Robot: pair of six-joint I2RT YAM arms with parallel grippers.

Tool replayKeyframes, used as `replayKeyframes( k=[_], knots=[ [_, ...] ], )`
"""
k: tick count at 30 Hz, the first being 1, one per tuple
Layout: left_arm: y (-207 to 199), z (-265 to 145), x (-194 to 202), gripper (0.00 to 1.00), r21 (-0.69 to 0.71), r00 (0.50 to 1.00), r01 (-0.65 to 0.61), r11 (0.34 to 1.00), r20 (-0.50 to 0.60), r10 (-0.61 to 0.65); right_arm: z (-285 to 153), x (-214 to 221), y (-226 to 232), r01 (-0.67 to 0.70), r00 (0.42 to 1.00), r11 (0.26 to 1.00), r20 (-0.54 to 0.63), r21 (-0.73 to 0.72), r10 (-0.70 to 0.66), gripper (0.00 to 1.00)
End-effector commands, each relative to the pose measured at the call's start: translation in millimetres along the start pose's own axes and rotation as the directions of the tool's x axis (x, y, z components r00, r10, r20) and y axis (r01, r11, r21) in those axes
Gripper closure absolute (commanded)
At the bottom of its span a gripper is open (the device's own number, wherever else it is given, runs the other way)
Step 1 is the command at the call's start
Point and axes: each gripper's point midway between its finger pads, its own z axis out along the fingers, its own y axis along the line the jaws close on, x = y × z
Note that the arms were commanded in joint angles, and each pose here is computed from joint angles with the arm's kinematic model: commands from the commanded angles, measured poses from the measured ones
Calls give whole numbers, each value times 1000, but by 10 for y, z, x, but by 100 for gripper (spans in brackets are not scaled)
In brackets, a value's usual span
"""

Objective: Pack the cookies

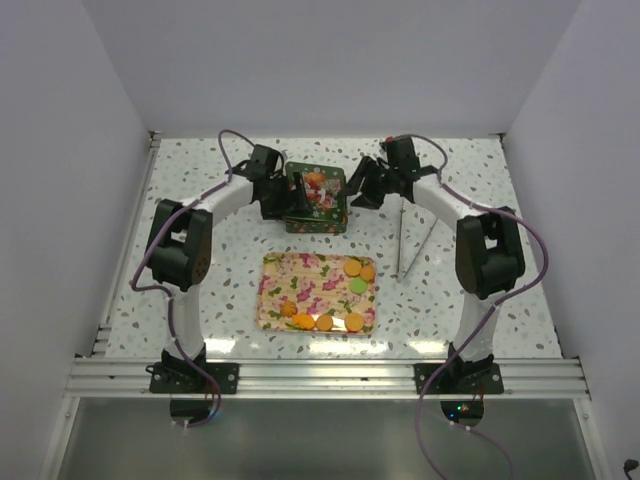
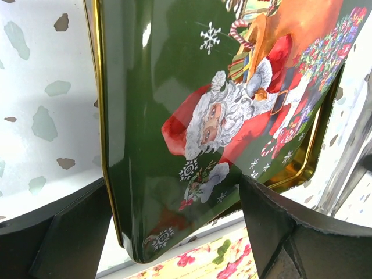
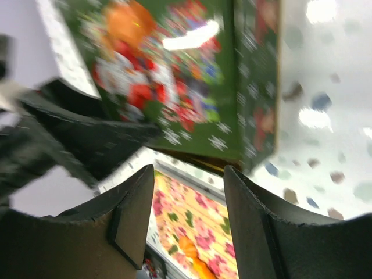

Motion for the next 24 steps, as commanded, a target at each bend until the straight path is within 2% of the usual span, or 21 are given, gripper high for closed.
replayKeyframes(
  k=[1,6,24],
  knots=[
    [-81,-111,-25,9,23,1000,-24,999,11,24,-137,-402,391,74,994,995,88,-65,-68,45],
    [-137,-127,-101,9,43,1000,-21,999,20,20,-106,-565,542,82,991,993,110,-88,-72,44],
    [-106,-209,-376,7,66,998,5,998,60,-9,142,-637,467,48,995,996,96,-79,-40,44]
  ],
)
